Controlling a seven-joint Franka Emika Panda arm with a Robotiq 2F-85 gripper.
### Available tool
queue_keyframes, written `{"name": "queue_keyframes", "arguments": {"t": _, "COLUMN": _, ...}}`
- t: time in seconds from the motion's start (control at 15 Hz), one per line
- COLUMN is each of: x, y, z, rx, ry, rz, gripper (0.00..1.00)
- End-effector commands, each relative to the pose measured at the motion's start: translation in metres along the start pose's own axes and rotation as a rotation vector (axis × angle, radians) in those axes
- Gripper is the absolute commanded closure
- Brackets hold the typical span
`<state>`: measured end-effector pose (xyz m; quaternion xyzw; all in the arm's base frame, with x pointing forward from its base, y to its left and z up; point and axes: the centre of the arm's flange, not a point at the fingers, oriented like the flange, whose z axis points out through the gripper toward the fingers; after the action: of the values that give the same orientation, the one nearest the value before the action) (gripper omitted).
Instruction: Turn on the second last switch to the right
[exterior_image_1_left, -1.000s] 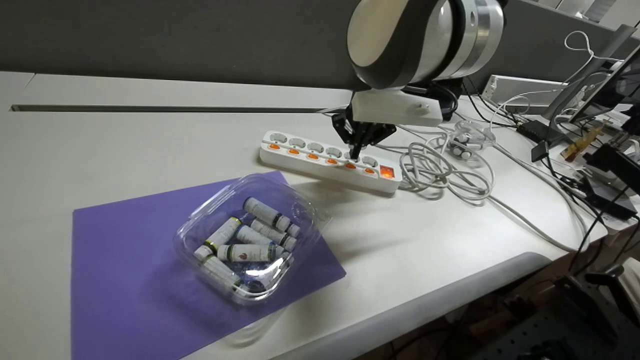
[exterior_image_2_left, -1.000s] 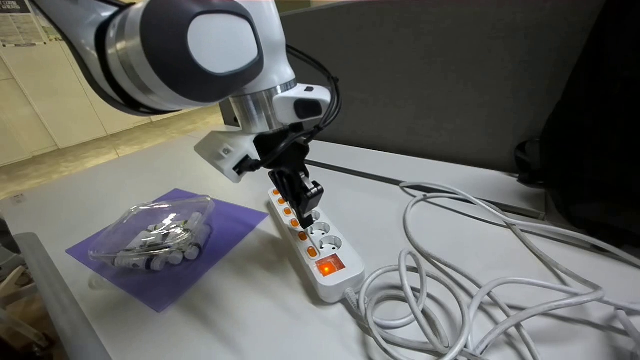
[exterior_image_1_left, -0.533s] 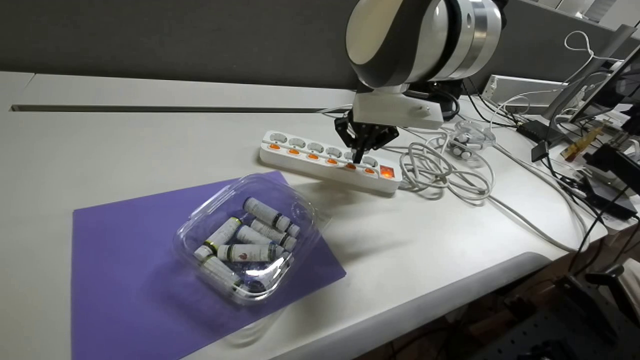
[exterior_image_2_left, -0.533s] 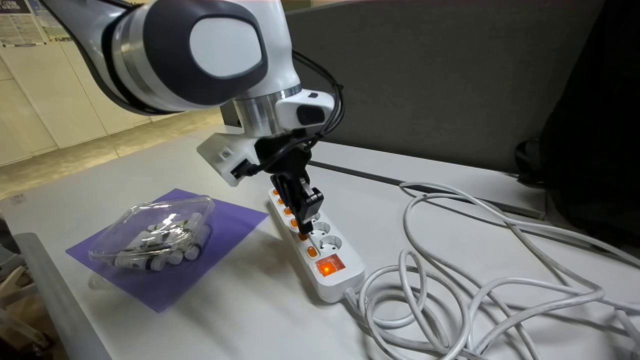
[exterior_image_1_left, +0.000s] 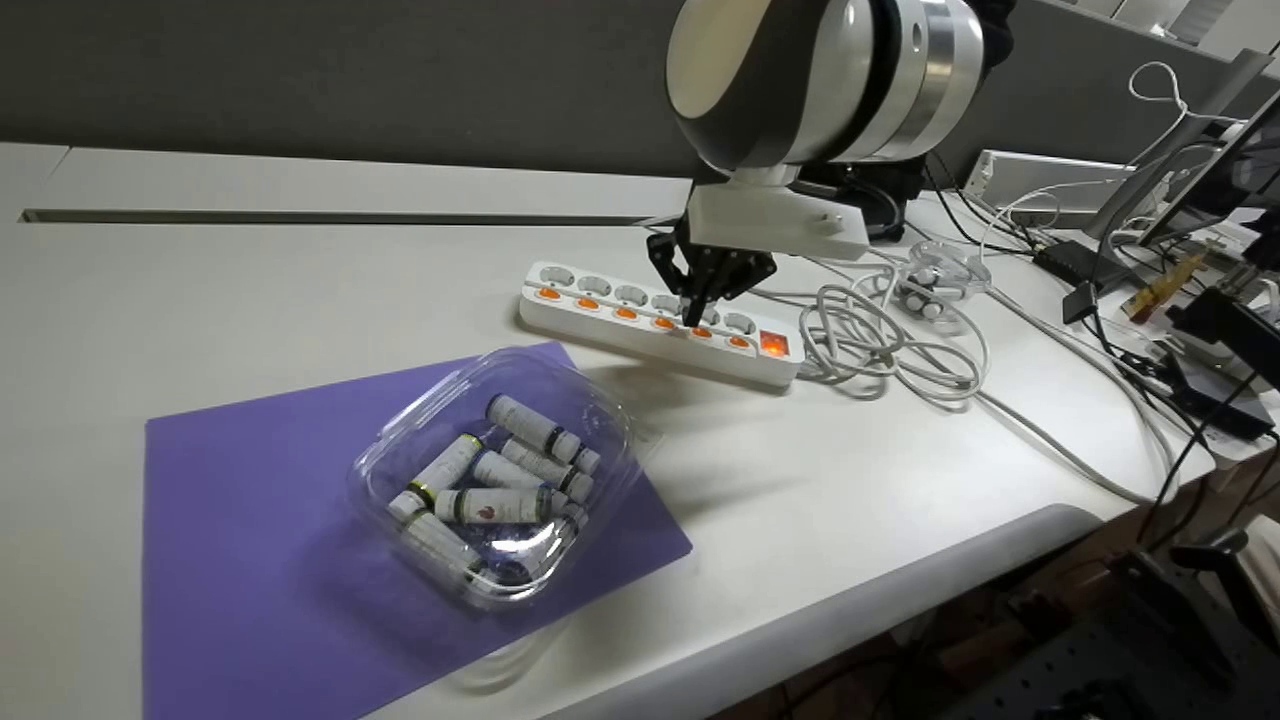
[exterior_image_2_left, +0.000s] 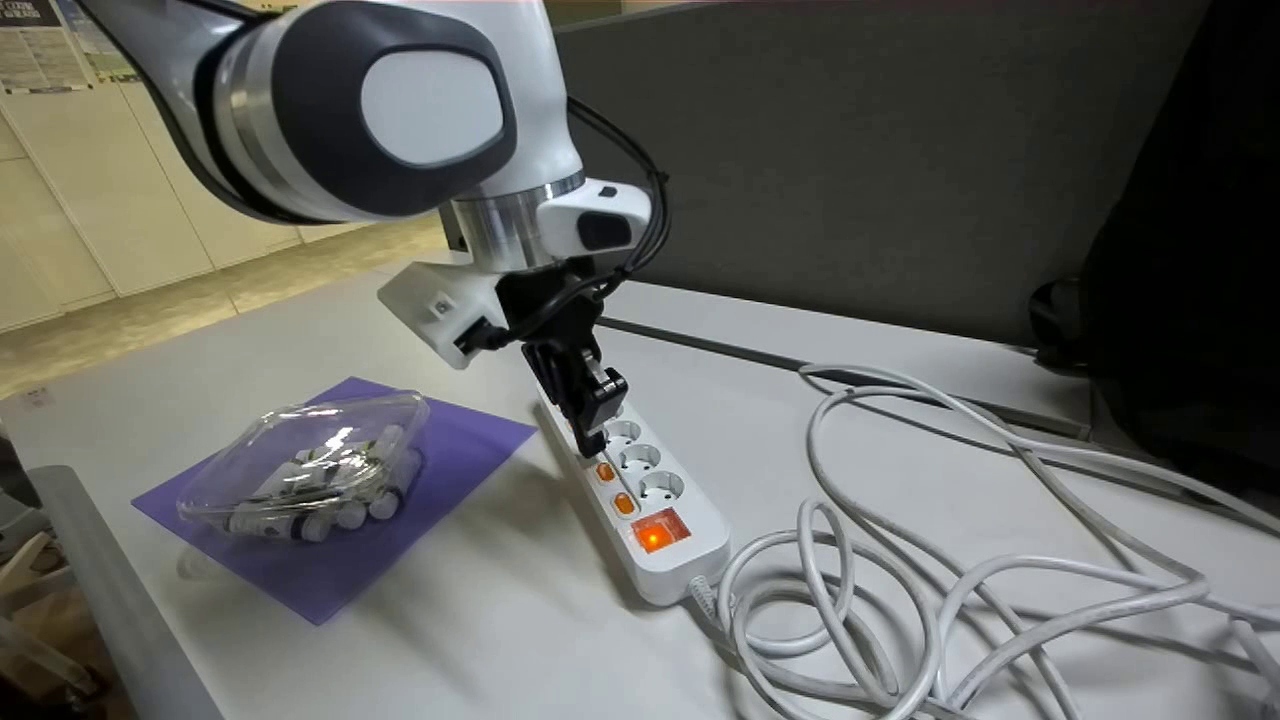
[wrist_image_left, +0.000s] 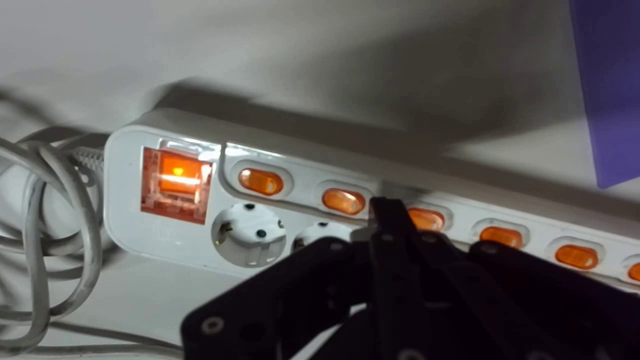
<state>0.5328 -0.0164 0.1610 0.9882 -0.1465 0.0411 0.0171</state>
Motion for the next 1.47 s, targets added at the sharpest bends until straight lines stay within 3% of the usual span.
{"name": "queue_keyframes", "arguments": {"t": 0.0, "x": 0.001, "y": 0.003, "z": 0.002, "rx": 0.010, "ry": -0.012, "rz": 0.018, "gripper": 1.00}}
{"name": "queue_keyframes", "arguments": {"t": 1.4, "x": -0.006, "y": 0.018, "z": 0.027, "rx": -0.044, "ry": -0.063, "rz": 0.024, "gripper": 1.00}}
